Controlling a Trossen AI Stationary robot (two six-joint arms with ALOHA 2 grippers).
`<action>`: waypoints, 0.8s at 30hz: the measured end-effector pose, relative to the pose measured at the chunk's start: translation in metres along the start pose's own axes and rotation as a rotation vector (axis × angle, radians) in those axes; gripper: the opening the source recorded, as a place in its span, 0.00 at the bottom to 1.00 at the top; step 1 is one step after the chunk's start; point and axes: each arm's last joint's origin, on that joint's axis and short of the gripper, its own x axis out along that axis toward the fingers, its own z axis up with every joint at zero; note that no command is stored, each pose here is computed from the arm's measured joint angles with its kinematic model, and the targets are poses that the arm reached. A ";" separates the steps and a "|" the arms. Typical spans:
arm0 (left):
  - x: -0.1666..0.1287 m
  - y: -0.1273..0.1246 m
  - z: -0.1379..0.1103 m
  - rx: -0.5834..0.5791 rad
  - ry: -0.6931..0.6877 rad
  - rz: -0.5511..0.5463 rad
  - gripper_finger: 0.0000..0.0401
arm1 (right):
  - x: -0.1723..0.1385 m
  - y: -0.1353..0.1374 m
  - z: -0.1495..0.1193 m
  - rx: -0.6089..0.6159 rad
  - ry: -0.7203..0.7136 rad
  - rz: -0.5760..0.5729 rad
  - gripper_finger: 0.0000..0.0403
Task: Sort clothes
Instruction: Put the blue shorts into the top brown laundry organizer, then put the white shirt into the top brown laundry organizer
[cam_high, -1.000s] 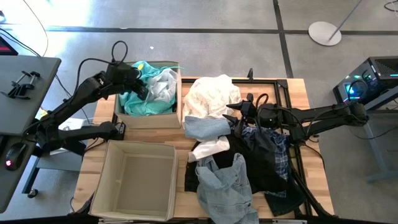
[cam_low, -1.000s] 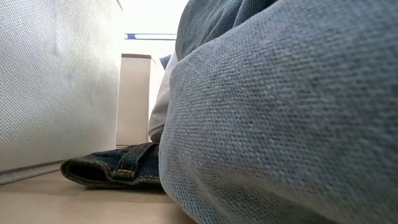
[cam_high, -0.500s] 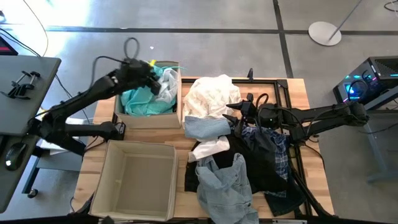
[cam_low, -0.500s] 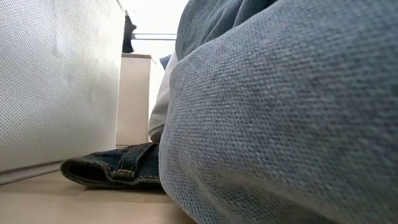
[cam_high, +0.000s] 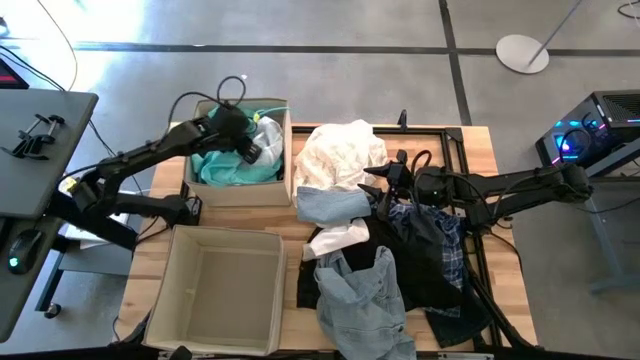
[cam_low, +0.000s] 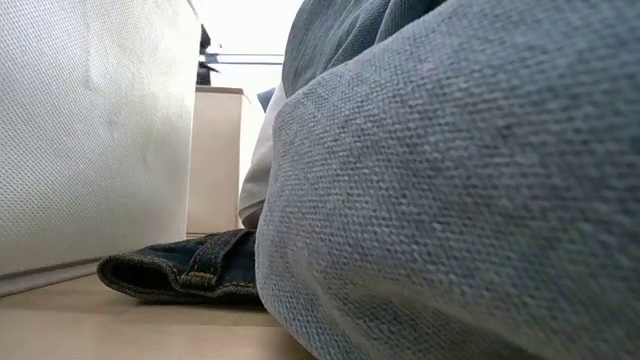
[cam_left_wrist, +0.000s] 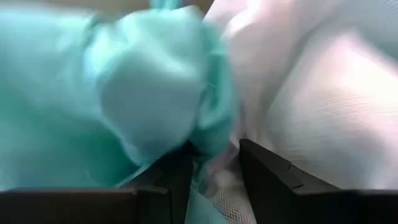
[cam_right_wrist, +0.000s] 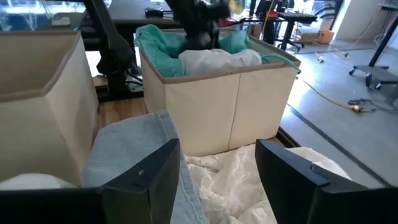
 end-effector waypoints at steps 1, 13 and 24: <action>-0.008 0.000 0.004 -0.002 -0.035 -0.026 0.31 | 0.000 -0.001 0.000 0.014 0.000 -0.008 0.49; -0.117 -0.008 0.010 0.144 -0.522 -0.270 0.31 | 0.017 0.000 -0.013 -0.037 0.087 0.149 0.49; -0.140 -0.030 -0.001 0.207 -0.596 -0.440 0.31 | 0.083 0.003 -0.054 0.148 0.222 0.270 0.49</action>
